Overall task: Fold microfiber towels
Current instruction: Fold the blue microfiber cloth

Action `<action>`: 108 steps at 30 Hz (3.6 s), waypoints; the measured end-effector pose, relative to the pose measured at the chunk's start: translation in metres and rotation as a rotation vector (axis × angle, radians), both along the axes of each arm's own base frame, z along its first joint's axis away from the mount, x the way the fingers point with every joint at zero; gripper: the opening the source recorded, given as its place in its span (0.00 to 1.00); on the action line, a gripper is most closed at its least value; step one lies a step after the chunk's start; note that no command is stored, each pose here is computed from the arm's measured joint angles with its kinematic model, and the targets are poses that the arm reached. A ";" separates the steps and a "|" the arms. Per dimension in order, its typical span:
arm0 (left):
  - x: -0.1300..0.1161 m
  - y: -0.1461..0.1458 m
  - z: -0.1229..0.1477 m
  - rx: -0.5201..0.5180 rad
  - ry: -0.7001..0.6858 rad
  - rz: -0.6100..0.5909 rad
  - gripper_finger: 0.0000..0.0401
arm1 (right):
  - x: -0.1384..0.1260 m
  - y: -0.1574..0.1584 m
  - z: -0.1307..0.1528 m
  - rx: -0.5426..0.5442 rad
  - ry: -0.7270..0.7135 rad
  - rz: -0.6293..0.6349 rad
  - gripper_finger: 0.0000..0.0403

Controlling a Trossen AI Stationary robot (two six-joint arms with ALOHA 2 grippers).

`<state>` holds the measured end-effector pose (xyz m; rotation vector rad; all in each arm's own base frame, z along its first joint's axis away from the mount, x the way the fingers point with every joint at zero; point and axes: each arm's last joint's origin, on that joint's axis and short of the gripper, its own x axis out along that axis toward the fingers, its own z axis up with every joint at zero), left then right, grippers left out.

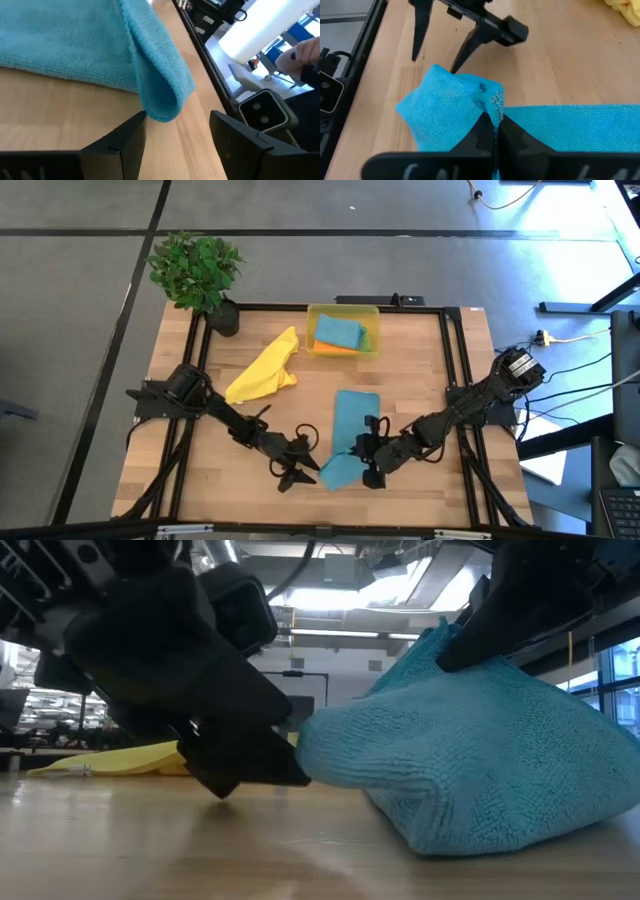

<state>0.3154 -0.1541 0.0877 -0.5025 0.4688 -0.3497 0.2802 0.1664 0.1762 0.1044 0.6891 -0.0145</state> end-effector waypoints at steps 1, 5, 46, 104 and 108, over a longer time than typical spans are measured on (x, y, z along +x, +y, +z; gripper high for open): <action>0.001 0.000 -0.002 0.000 0.005 0.000 0.52 | 0.000 0.000 0.000 0.000 0.000 0.000 0.01; 0.005 0.004 -0.003 0.002 0.014 0.012 0.52 | 0.000 0.000 0.000 0.000 0.001 0.001 0.00; 0.016 0.003 0.000 0.061 0.022 -0.137 0.29 | 0.000 0.000 0.000 0.002 0.006 0.001 0.01; 0.029 0.056 0.015 0.157 0.071 -0.038 0.53 | 0.000 0.002 0.000 0.024 0.011 0.030 0.01; 0.030 0.059 0.015 0.157 0.066 -0.026 0.53 | 0.001 0.002 0.001 0.019 -0.003 0.041 0.01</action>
